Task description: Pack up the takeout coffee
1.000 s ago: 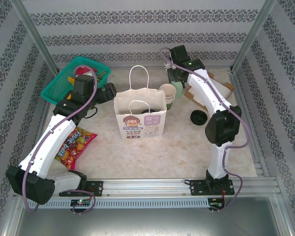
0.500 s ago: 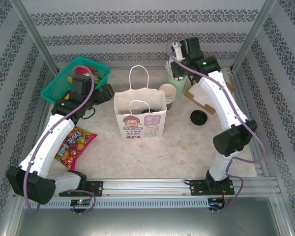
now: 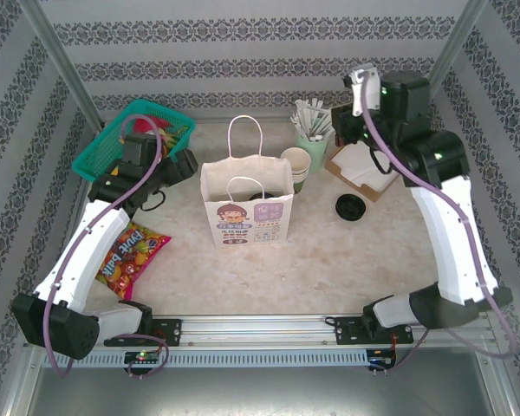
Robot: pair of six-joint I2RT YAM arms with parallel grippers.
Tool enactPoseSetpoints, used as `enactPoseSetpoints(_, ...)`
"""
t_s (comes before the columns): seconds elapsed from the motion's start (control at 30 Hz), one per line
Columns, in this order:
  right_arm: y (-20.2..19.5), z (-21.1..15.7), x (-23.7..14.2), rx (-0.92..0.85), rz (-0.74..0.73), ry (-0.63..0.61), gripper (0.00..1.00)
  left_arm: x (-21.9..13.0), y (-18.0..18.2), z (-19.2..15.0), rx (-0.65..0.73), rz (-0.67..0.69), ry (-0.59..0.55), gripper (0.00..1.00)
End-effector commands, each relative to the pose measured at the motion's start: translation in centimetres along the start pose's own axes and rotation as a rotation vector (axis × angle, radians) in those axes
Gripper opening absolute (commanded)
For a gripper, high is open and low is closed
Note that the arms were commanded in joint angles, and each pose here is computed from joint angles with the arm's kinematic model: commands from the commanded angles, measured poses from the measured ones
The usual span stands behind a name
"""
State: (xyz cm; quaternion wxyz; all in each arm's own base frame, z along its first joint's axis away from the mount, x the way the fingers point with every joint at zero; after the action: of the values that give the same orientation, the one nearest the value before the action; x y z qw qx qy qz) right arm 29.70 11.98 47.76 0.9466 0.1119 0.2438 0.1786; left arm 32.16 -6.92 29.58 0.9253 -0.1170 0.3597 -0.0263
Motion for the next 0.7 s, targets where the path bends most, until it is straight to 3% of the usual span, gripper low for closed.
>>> enactPoseSetpoints(0.0, 1.1, -2.4, -3.4, 0.131, 0.122, 0.122, 0.0, -0.1, 0.0, -0.2, 0.022, -0.014, 0.048, 1.0)
enactPoseSetpoints(0.23, 6.1, -5.8, -7.8, 0.281, 0.526, 0.357, 0.0, 0.2, -0.2, -1.2, 0.067, -0.025, 0.132, 1.0)
enactPoseSetpoints(0.4, 5.7, -7.2, -5.1, 0.257, 0.474, 0.417, 0.0, -0.1, 1.0, -1.6, 0.04, 0.053, 0.119, 1.0)
enactPoseSetpoints(0.67, 7.2, -7.6, 1.5, 0.178, 0.49, 0.524, 0.0, -0.2, 1.3, -2.0, 0.02, 0.057, 0.11, 1.0)
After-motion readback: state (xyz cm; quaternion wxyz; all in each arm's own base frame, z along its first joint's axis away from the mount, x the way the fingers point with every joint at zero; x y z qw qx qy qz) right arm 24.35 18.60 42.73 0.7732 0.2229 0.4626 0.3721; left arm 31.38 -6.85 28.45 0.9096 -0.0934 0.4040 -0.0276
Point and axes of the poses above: each hand's point on the last joint's axis, 136 mm out from that joint toward the fingers, its own x axis out along the fingers, its own y axis along the line the jaws close on, z = x × y, the point moved 4 cm from there along -x, back along the fingers, and after that the axes turned 15 degrees about x, right-handed, at the moved point
